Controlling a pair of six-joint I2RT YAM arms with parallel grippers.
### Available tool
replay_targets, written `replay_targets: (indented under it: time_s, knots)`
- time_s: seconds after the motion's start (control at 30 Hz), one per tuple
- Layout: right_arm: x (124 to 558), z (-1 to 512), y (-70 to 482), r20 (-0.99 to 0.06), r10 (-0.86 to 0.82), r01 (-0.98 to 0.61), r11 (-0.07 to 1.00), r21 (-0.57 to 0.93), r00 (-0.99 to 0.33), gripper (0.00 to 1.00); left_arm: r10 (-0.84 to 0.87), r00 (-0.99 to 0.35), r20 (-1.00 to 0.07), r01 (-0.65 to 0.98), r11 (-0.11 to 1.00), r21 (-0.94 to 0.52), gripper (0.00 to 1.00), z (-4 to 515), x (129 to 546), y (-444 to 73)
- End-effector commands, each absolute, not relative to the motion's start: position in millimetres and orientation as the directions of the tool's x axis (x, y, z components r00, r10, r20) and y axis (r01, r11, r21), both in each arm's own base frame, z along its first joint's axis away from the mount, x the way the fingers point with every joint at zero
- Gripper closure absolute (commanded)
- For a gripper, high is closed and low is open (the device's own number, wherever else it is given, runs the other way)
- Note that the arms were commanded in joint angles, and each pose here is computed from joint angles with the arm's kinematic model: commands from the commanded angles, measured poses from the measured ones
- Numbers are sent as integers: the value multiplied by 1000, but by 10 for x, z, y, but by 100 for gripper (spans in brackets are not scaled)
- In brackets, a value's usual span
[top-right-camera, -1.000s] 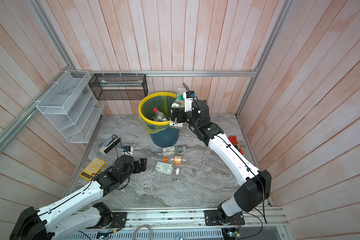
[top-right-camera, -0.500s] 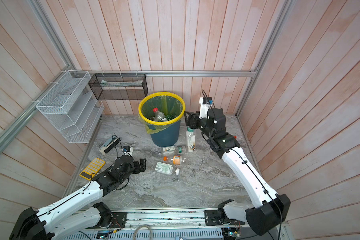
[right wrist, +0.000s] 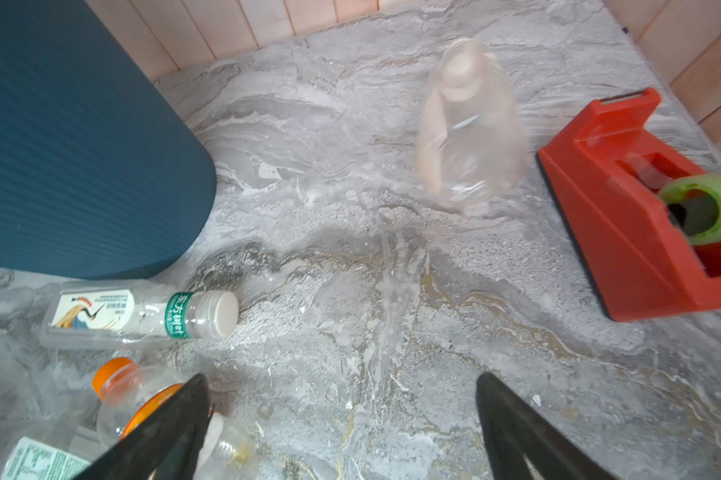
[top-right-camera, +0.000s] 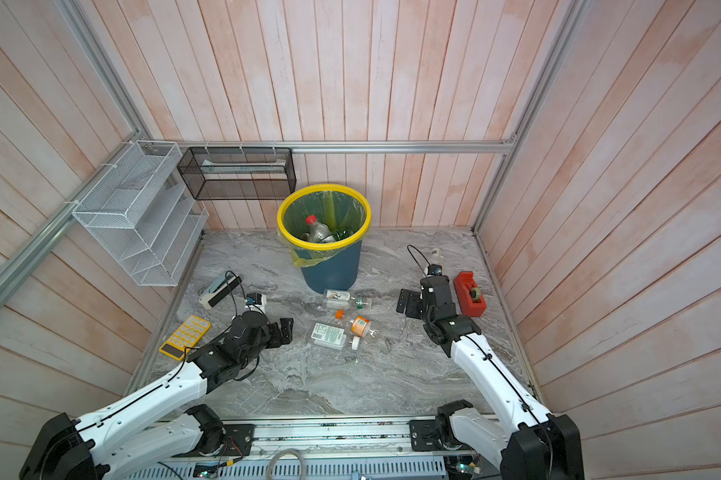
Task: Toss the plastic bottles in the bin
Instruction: 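Move the right gripper to the clear bottle lying by the far wall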
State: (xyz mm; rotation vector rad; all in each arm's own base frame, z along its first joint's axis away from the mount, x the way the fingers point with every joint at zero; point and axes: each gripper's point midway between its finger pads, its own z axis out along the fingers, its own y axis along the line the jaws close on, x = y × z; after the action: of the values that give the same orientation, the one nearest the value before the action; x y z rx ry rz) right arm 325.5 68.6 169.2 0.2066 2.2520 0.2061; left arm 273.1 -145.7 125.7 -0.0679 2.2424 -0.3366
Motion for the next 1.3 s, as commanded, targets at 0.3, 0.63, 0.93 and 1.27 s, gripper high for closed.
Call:
replay_targets:
  time_s: [0.3,0.63,0.93,1.27]
  knots:
    - [4380,1832,-88,-755,247,284,955,84,-607,0,-79,-644,-761,109,975,-194,0,1189,2914,-1557]
    - [5013,1669,-365,-689,395,379,907,186,-607,0,-6,-648,-762,183,969,-163,0,1210,3236,-1735]
    - [5452,1176,-286,-595,485,437,868,237,-640,0,80,-640,-764,271,954,-127,0,1172,3538,-1865]
    - [5991,1549,-515,-717,137,268,961,-72,-683,0,83,-675,-733,295,941,-165,0,1052,3652,-1959]
